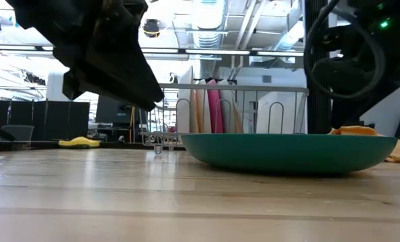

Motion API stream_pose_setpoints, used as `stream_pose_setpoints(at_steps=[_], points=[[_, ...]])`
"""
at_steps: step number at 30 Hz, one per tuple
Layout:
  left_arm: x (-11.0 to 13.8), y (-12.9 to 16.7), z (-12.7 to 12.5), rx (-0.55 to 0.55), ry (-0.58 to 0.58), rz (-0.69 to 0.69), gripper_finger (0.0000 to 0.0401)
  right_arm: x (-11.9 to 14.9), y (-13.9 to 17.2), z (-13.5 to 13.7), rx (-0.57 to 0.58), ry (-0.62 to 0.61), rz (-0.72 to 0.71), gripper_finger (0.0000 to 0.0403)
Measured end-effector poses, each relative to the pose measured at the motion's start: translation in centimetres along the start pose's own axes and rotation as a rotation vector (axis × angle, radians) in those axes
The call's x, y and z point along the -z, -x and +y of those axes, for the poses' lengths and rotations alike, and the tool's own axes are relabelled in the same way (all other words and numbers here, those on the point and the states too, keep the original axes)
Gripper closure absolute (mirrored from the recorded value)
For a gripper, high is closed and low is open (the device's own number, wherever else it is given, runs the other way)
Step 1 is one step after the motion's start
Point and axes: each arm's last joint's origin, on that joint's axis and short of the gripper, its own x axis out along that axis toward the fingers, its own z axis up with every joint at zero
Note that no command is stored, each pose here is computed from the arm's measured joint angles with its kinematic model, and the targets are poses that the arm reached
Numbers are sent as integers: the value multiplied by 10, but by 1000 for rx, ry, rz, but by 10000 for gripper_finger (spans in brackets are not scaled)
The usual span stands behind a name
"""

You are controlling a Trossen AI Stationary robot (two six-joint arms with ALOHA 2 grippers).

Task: Sort dishes
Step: Put the green plate into the dish rack

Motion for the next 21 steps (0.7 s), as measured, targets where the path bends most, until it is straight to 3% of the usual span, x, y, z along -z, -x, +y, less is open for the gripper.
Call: stream_pose_setpoints(at_steps=[6, 17, 21], points=[[1, -1, 3, -21, -3, -10, 286, 1, 0, 2, -17, 19, 1, 150], [0, -1, 5, -50, 4, -51, 280, 19, -34, -9, 2, -20, -28, 148], [0, -1, 5, -50, 2, -52, 280, 19, -46, -6, -43, -26, -25, 150]])
